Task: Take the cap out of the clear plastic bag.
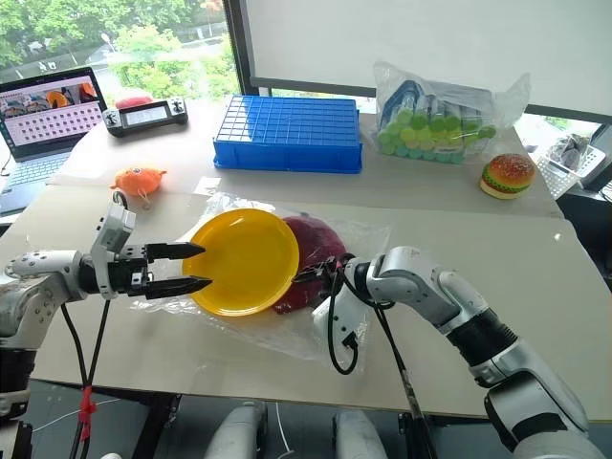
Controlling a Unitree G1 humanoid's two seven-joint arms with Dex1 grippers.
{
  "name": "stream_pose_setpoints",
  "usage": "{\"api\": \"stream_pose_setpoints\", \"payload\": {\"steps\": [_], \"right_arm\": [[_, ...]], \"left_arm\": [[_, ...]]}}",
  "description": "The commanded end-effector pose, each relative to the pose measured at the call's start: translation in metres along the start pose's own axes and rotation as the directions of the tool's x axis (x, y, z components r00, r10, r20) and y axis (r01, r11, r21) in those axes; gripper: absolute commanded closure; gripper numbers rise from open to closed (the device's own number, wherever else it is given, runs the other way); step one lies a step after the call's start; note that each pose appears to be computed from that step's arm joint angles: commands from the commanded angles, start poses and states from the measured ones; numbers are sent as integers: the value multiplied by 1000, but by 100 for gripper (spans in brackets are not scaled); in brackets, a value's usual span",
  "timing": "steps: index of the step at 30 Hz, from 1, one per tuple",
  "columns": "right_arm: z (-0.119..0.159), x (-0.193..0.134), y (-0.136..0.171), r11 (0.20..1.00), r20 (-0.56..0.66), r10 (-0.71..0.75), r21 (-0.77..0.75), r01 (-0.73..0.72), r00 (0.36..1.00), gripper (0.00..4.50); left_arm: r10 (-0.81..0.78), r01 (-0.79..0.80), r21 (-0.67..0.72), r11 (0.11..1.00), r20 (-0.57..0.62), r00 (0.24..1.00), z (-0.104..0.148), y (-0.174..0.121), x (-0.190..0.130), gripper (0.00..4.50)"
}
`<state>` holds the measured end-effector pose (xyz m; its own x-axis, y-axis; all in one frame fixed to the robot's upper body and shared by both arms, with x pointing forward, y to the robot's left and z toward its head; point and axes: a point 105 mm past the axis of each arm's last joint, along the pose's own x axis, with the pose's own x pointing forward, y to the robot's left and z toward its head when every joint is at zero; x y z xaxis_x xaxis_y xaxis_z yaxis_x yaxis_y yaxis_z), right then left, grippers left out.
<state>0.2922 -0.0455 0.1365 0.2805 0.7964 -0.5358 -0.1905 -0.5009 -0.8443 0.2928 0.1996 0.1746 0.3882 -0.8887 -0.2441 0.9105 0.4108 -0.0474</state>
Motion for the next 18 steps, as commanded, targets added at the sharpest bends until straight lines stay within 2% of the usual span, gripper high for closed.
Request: {"api": "stream_pose_setpoints", "payload": {"steps": [1, 7, 14, 18], "right_arm": [[-8, -8, -21, 996, -46, -71, -60, 68, 996, 3], [-17, -16, -37, 987, -105, -124, -110, 113, 987, 3], [-3, 16, -30, 975, -44, -88, -207, 77, 995, 3], [-9, 24, -34, 956, -65, -101, -284, 79, 993, 3]], "left_arm": [[8, -9, 39, 999, 20, 1000, 10, -3, -5, 0], [19, -20, 43, 999, 8, 1000, 9, -1, -8, 0], [11, -11, 48, 999, 11, 1000, 11, 0, -4, 0], [8, -9, 49, 999, 16, 1000, 12, -1, -3, 0]]}}
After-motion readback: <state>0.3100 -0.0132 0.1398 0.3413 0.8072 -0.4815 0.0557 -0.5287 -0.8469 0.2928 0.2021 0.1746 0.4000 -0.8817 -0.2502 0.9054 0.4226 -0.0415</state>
